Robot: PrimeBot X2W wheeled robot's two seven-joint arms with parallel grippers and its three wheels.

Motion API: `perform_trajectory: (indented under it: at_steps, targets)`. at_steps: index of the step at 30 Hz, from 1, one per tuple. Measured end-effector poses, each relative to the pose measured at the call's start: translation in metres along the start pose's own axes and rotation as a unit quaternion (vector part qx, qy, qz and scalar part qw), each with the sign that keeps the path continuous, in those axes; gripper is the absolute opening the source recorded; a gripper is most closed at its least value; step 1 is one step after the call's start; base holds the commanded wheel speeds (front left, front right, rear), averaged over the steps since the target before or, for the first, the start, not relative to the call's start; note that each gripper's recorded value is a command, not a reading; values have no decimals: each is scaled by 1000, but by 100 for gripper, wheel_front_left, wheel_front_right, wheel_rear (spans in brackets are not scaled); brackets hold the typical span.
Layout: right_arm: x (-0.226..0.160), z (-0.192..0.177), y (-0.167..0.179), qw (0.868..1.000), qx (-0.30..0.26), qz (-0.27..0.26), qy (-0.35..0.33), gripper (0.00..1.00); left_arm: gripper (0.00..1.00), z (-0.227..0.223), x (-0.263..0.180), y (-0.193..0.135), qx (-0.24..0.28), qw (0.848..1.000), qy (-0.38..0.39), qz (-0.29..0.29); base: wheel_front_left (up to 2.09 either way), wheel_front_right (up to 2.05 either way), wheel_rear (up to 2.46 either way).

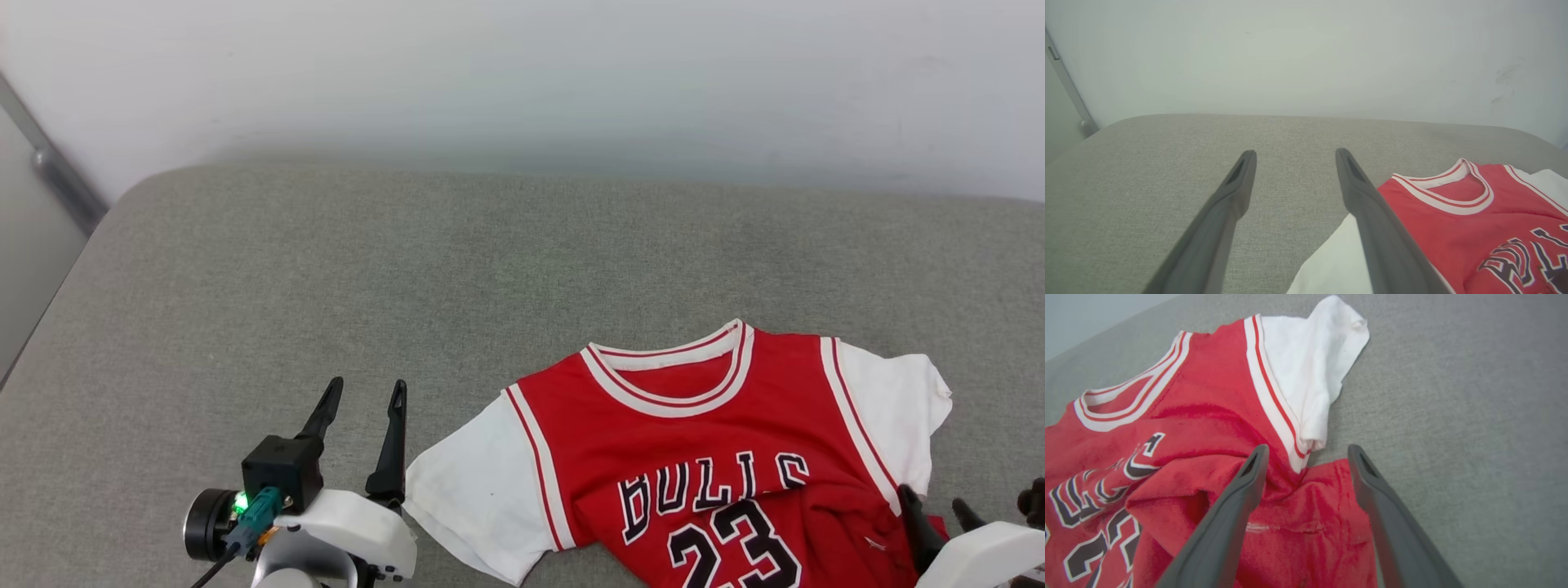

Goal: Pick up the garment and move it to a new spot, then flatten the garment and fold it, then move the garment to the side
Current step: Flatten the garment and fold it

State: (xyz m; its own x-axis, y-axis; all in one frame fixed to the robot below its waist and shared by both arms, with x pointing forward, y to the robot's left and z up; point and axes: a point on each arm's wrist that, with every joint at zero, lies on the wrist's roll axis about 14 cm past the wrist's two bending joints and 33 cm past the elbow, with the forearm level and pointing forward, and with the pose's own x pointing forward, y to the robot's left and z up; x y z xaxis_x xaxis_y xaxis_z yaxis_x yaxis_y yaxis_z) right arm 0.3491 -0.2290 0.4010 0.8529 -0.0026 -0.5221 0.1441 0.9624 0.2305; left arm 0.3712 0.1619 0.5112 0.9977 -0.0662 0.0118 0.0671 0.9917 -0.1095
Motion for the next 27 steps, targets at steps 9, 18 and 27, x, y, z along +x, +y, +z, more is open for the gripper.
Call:
perform_trajectory:
  at_steps: [9, 18, 27]
  targets:
    - [-41, 83, 21, 977, -49, 34, -205, 100, 100, 9, -11, 5, 6, 1000, -4, 7, 0, 0, 0]
    - [-74, 88, 57, 963, -73, 81, -248, 100, 100, -4, -9, -2, 5, 998, 53, -27, 0, 0, 0]
    - [-80, 80, 67, 965, -66, 87, -239, 100, 100, -82, -19, -4, -2, 942, 326, -80, 0, 0, 0]
